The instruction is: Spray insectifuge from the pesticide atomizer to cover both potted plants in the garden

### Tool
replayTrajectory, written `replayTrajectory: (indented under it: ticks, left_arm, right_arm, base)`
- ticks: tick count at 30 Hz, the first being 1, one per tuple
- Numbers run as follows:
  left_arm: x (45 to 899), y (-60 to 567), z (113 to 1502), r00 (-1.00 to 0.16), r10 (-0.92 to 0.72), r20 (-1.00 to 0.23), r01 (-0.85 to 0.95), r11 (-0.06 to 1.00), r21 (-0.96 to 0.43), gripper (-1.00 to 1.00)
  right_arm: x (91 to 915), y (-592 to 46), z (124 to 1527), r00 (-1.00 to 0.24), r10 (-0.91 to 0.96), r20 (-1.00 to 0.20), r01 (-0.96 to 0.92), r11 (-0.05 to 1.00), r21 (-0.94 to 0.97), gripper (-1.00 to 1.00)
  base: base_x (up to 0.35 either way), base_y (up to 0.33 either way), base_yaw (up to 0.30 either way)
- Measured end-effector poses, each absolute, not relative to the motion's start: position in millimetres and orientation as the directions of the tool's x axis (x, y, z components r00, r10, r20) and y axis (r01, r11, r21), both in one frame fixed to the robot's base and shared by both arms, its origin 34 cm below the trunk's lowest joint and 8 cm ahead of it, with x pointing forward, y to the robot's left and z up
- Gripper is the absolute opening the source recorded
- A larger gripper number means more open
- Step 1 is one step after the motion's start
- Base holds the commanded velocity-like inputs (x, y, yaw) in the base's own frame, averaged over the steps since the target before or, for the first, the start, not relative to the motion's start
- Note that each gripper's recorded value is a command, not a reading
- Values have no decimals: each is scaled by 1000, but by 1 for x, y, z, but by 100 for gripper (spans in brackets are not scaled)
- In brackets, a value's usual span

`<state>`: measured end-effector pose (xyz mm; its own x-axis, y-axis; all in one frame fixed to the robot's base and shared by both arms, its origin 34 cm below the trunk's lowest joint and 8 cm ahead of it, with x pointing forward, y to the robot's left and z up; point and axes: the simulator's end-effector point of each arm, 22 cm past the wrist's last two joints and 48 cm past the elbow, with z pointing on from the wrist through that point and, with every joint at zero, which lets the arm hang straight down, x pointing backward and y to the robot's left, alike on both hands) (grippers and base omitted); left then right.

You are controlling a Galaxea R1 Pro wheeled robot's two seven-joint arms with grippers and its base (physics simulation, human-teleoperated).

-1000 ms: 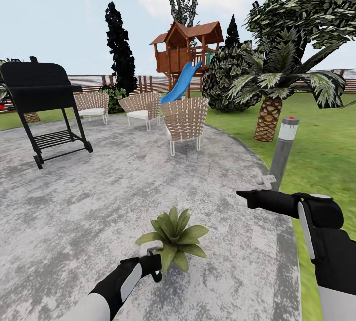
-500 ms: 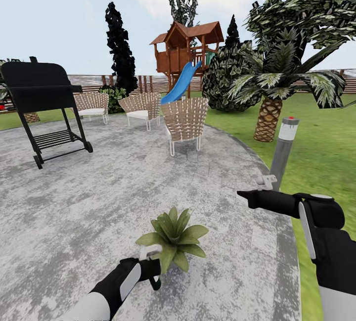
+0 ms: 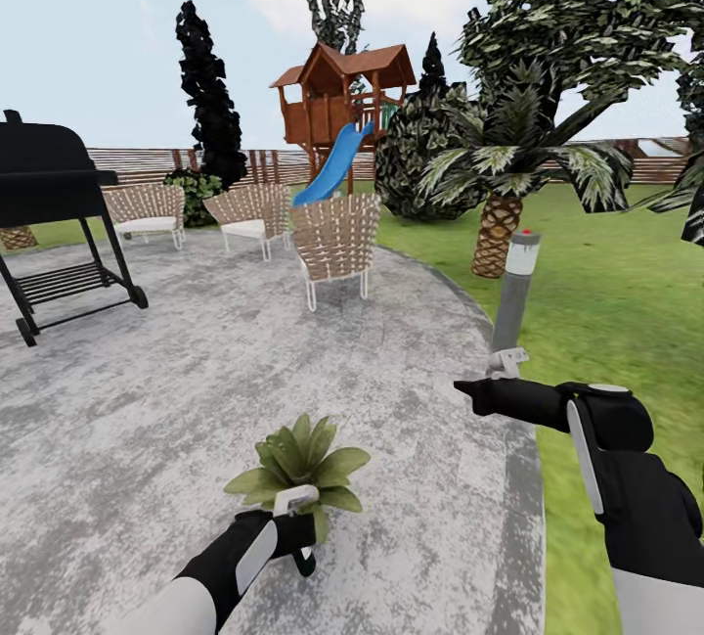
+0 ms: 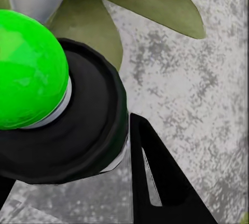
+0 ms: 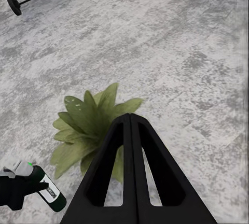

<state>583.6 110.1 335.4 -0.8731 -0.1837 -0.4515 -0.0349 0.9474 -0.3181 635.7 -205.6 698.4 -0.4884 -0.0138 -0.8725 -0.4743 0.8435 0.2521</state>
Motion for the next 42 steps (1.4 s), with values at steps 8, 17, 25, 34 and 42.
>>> replayTrajectory:
  ticks: [8,17,25,34,42]
  left_arm:
    - [612,135,353,-816,-265,-514,-131,950,-282,-100]
    - [580,137,324,-914,-221,-340,-133,955,-266,-100]
    - [561,132,306,-949,-216,-228,-146,946,-291,-100]
    - [553,132,292,-955,-261,-138,-203,920,-335,-100]
    - [546,134,275,-960,-259,-104,-214,924,-318,-100]
  right_arm:
    - [632,-207,686,-500,-7,-866,-466,845,263,-100]
    - [639,-211,672,-517,0,-856,-458,845,277,-100]
    - [644,-210,654,-542,2,-840,-454,841,295,-100]
    - [650,-212,633,-572,0,-820,-442,843,308,-100]
    - [655,-213,615,-595,0,-804,-432,843,320,-100]
  base:
    - [5,-15,-2]
    - [0,0,0]
    - [0,0,0]
    - [0,0,0]
    - [0,0,0]
